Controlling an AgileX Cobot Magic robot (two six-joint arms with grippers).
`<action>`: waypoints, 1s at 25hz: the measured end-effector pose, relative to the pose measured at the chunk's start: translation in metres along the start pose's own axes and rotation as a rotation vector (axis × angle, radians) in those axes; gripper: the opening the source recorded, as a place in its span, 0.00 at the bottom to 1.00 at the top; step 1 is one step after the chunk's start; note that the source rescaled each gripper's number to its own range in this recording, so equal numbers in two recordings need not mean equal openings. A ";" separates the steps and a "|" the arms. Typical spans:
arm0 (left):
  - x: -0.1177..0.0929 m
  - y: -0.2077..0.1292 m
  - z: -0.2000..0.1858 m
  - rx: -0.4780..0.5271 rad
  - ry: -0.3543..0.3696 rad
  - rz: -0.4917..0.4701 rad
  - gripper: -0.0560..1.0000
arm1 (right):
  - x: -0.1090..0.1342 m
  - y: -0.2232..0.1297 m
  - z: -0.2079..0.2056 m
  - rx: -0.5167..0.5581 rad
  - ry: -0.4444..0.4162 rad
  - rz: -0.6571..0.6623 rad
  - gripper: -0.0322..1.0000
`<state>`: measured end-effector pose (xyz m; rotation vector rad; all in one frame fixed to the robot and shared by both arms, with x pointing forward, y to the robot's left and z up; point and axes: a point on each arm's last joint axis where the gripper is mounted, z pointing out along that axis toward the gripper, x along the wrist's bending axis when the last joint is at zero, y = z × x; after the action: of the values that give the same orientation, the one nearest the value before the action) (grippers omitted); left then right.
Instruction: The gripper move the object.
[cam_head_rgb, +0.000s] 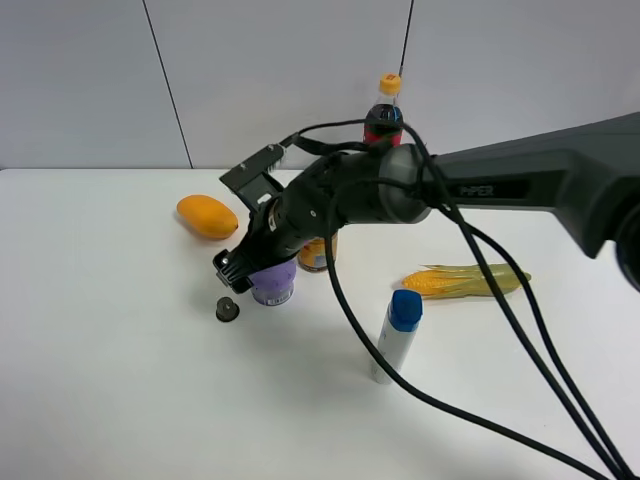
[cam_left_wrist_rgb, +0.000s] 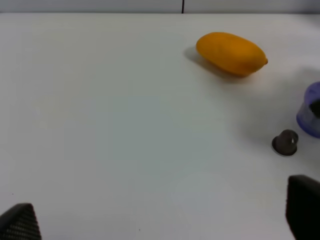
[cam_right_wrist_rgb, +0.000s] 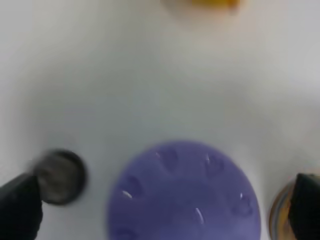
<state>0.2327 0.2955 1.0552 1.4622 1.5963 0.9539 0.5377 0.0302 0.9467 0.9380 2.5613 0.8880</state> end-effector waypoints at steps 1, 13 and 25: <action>0.000 0.000 0.000 0.000 0.000 0.000 1.00 | 0.004 0.008 -0.012 -0.038 0.003 -0.012 1.00; 0.000 0.000 0.000 0.000 0.000 0.000 1.00 | 0.004 0.059 -0.153 -0.327 -0.001 -0.008 1.00; 0.000 0.000 0.000 0.000 0.000 0.000 1.00 | -0.013 0.038 -0.229 -0.168 -0.106 -0.010 1.00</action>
<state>0.2327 0.2955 1.0552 1.4622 1.5963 0.9539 0.4655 -0.0596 1.1488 0.8965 2.3593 1.0039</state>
